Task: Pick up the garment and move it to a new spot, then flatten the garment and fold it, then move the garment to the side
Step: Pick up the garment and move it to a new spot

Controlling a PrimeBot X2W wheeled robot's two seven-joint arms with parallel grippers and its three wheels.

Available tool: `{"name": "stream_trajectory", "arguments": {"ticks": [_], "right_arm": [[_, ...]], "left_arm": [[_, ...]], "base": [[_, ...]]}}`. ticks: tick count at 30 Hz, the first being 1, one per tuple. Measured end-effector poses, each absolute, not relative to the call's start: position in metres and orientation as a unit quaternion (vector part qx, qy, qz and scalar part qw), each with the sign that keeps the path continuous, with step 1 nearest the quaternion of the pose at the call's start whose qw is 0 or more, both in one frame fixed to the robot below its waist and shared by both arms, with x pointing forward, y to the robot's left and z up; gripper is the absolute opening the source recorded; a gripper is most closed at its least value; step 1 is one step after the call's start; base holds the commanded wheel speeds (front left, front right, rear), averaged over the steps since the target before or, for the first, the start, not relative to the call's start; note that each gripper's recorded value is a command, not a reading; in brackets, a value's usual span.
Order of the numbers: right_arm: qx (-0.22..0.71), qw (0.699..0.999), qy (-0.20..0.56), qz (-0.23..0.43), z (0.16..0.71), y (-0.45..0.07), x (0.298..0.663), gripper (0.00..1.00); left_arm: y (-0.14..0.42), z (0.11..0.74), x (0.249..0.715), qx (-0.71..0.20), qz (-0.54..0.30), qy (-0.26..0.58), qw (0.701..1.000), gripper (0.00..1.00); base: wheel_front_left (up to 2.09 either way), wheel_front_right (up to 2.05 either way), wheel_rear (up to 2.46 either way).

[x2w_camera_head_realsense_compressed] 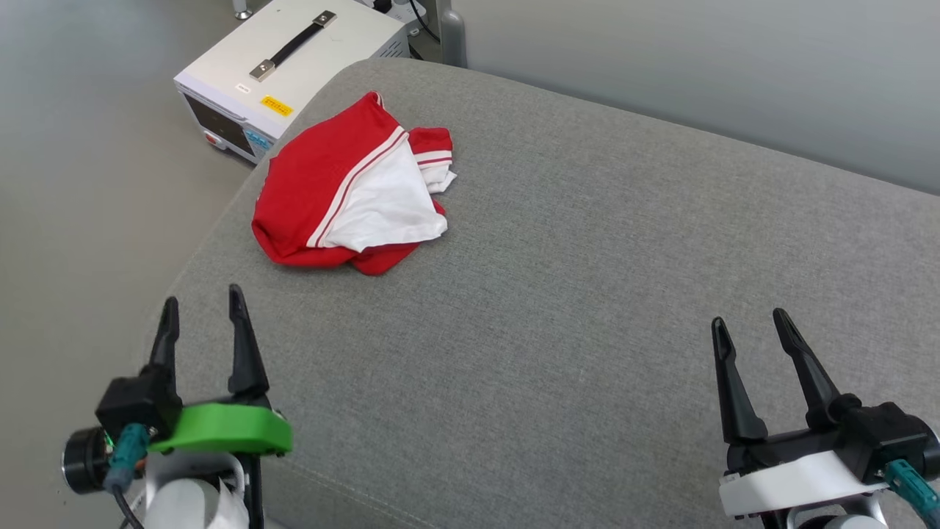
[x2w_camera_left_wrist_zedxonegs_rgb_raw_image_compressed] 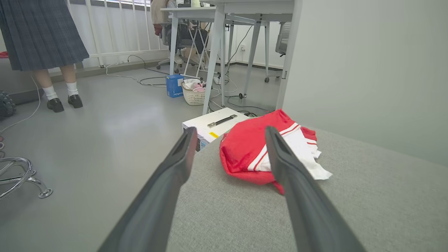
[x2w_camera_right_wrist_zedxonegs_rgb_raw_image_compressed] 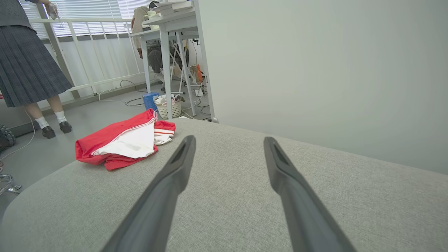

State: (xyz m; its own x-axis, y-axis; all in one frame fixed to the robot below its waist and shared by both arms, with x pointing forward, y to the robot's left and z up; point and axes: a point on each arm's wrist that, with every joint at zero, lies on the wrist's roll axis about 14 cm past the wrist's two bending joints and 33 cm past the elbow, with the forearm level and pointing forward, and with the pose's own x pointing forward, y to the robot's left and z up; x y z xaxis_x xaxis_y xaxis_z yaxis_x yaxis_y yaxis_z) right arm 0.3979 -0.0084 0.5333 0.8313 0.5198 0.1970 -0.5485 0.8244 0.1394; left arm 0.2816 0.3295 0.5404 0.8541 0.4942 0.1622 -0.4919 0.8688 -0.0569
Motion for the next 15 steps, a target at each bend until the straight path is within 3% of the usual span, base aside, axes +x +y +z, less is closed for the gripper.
{"name": "stream_trajectory", "arguments": {"ticks": [15], "right_arm": [[0.076,0.962,-0.082,0.249,0.521,-0.03,0.43,1.0]], "left_arm": [[0.367,0.615,0.398,0.038,0.172,-0.161,0.971,1.0]], "base": [[0.0,0.0,0.0]]}}
